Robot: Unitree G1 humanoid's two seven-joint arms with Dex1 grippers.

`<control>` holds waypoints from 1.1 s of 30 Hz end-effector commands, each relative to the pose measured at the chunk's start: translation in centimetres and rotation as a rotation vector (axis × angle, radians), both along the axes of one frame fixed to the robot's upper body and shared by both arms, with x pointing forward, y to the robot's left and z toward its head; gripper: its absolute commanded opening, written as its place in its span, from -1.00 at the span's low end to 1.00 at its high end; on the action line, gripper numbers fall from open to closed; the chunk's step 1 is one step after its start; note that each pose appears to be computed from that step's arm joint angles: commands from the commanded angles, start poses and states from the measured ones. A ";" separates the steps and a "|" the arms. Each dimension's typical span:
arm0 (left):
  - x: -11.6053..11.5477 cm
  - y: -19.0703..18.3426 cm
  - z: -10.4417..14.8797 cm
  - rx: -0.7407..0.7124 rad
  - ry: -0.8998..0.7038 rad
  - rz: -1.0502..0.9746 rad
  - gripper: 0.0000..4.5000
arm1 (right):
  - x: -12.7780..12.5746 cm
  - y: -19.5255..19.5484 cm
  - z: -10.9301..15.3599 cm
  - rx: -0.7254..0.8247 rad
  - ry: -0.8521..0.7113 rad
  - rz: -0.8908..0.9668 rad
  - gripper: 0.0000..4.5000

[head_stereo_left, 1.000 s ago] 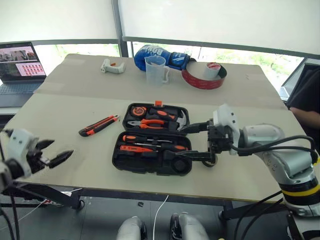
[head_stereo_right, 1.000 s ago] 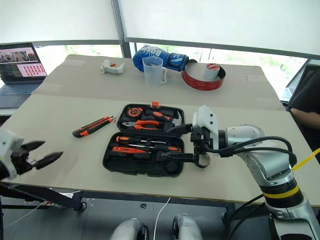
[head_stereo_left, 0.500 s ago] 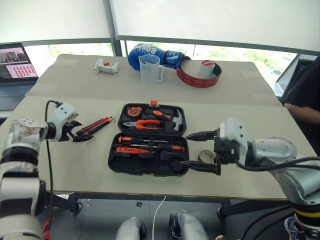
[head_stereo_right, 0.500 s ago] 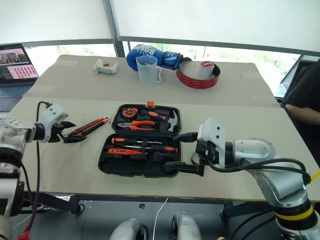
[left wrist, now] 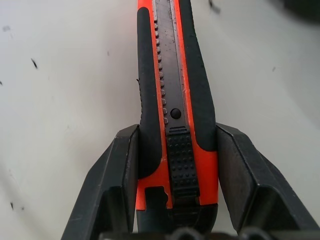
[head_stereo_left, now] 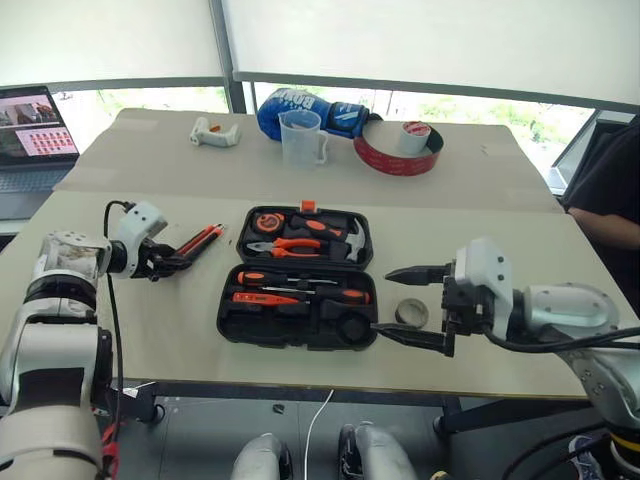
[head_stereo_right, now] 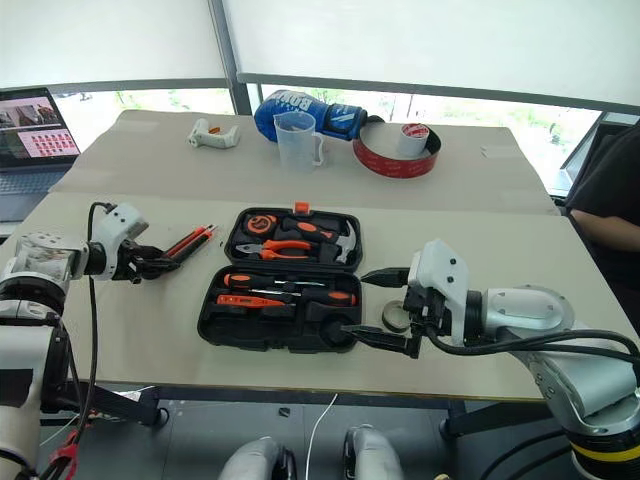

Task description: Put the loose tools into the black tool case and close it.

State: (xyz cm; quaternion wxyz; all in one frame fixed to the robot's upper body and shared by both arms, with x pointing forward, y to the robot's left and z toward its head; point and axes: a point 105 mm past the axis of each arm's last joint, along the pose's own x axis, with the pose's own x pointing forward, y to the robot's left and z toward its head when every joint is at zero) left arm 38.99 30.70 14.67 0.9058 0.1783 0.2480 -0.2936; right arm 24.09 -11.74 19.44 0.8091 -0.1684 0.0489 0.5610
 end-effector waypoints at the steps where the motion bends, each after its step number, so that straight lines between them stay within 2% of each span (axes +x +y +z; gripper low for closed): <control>1: -0.6 -0.1 5.6 0.054 -0.206 -0.157 -0.22 | -1.6 0.1 0.6 -0.006 0.001 0.064 1.00; 4: -2.6 -3.4 8.5 -0.035 -0.268 -0.386 -0.22 | -1.8 -0.1 0.3 -0.023 0.012 0.071 1.00; 7: -5.1 -7.1 8.4 -0.015 -0.206 -0.567 -0.22 | -1.8 -0.3 0.0 -0.046 0.017 0.074 1.00; 10: -7.3 -10.2 6.2 0.045 -0.102 -0.736 -0.22 | -1.9 -0.2 -0.1 -0.054 0.020 0.087 1.00; 15: -9.6 -12.6 2.8 0.092 0.053 -0.876 -0.22 | -1.9 0.0 -0.3 -0.051 0.016 0.076 1.00; 22: -9.9 -15.1 0.8 0.062 0.145 -0.909 -0.22 | -2.2 0.0 -0.7 -0.047 0.010 0.042 1.00; 28: -10.0 -15.2 -0.7 0.157 0.167 -0.968 -0.22 | -2.2 -0.1 -0.8 -0.040 -0.001 0.003 1.00; 32: -9.2 -15.6 -0.6 0.157 0.161 -0.987 -0.22 | -2.3 -0.1 -0.8 -0.036 -0.004 -0.016 1.00; 33: -9.2 -16.0 -0.4 0.150 0.158 -1.003 0.01 | -2.3 -0.1 -0.9 -0.036 -0.004 -0.019 1.00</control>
